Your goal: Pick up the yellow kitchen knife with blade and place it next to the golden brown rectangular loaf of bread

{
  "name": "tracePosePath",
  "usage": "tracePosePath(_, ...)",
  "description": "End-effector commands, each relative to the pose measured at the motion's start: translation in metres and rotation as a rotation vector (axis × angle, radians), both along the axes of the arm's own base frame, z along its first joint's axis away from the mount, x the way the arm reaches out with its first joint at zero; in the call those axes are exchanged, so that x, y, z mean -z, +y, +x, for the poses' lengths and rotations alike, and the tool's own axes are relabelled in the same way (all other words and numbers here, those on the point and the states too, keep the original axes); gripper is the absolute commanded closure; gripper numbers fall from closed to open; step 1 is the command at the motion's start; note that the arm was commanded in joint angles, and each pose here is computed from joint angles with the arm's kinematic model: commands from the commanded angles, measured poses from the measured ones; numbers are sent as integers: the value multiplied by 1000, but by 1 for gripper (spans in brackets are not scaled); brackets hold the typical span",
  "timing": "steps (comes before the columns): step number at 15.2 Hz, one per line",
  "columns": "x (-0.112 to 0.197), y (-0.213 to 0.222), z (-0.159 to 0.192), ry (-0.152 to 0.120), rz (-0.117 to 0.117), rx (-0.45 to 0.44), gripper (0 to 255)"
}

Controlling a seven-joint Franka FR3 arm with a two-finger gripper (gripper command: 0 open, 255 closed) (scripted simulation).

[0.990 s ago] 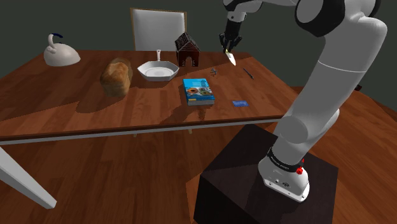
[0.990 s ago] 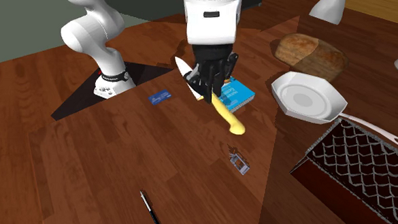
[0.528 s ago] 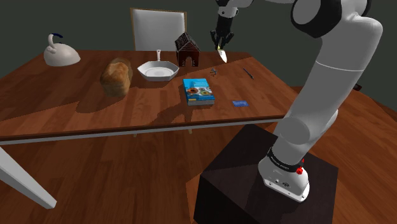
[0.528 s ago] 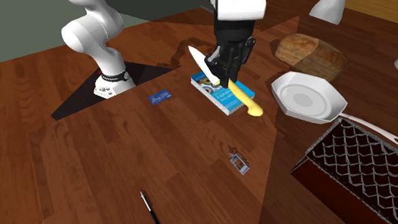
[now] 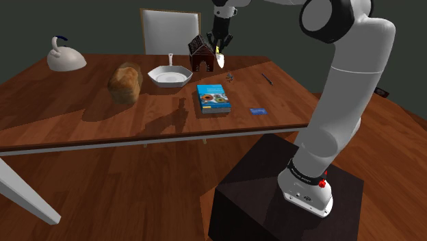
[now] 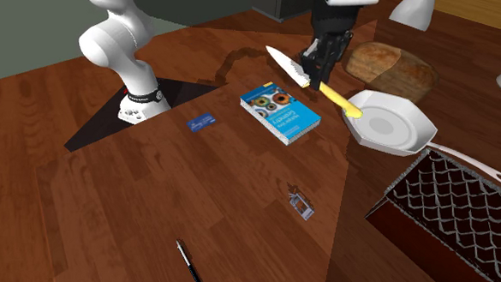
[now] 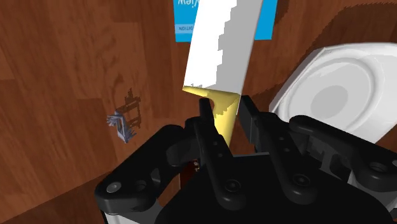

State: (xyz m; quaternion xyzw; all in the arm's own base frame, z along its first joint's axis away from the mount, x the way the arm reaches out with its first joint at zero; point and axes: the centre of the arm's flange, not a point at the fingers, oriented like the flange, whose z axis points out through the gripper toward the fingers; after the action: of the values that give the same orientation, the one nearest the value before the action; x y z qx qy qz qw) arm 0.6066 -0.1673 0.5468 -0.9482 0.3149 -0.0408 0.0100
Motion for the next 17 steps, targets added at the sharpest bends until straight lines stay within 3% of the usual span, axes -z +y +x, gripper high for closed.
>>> tracePosePath(1, 1, 24, 13, 0, 0, 1, 255)
tracePosePath(12, 0, 142, 98, 0, 0, 1, 255)
tracePosePath(17, 21, 145, 100, 0, 0, 1, 255)
